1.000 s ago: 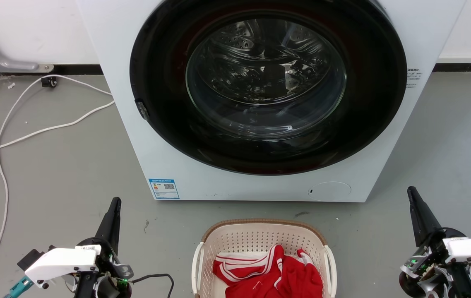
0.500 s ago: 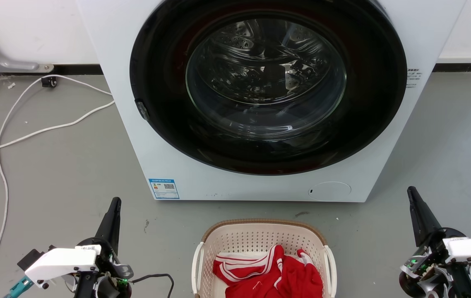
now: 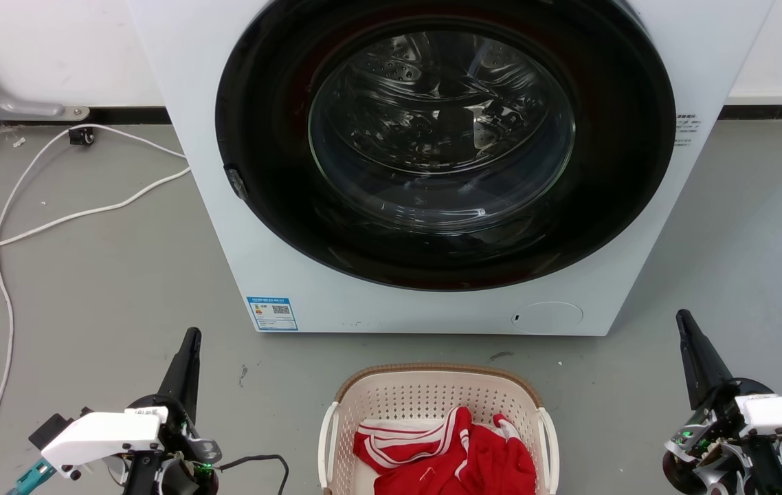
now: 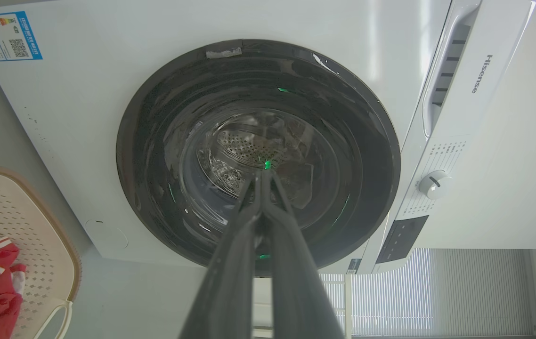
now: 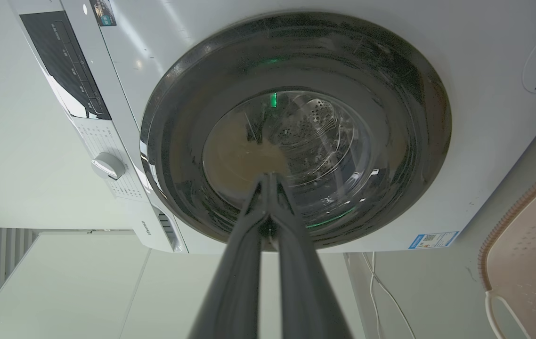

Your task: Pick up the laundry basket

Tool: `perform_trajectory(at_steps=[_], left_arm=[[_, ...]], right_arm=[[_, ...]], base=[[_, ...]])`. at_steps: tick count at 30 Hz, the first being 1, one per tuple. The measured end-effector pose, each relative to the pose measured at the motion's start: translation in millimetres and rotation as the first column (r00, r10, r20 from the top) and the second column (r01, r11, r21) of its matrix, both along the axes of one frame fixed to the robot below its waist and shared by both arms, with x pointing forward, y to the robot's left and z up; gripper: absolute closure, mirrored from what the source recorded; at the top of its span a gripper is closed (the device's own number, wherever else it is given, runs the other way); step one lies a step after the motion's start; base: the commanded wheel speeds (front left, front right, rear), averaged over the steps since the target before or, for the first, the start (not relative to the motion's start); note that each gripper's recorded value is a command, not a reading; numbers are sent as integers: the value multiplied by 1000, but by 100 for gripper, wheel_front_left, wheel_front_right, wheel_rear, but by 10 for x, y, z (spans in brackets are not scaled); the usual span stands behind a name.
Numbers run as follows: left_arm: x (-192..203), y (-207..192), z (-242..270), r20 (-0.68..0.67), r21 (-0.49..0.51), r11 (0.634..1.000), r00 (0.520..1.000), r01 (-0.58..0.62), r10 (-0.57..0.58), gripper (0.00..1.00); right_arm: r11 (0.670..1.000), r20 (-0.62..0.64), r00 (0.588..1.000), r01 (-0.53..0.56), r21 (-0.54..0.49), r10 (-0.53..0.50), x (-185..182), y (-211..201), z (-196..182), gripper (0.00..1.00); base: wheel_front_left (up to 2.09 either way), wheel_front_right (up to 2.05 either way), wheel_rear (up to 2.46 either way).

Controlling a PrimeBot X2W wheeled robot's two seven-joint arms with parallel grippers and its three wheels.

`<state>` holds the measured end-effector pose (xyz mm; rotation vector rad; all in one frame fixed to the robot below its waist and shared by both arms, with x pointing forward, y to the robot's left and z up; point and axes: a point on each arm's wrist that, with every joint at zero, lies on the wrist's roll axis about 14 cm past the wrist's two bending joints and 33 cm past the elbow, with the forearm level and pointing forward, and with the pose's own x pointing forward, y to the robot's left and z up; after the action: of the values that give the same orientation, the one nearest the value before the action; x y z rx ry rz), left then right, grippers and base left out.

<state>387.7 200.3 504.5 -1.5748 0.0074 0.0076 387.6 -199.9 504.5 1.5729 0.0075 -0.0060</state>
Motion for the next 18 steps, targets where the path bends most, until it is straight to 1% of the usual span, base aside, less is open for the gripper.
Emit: perform_trajectory(at_steps=[4, 5, 11, 18], left_arm=[[0, 0, 0, 0, 0, 1000, 1000, 0, 0, 100], [0, 0, 0, 0, 0, 1000, 1000, 0, 0, 0], [-135, -15, -284, -85, -9, 1000, 996, -4, 3, 0], [-132, 3, -244, -72, 7, 1000, 997, -28, 28, 0]], right_arm=[[1000, 0, 1000, 0, 0, 0, 0, 0, 0, 100], [1000, 0, 1000, 0, 0, 0, 0, 0, 0, 0], [1000, -86, 996, 8, 4, -8, -144, -8, -289, 0], [999, -80, 996, 25, -22, -27, -150, -11, -267, 0]], base=[[0, 0, 0], [0, 0, 0], [0, 0, 0], [0, 0, 0]])
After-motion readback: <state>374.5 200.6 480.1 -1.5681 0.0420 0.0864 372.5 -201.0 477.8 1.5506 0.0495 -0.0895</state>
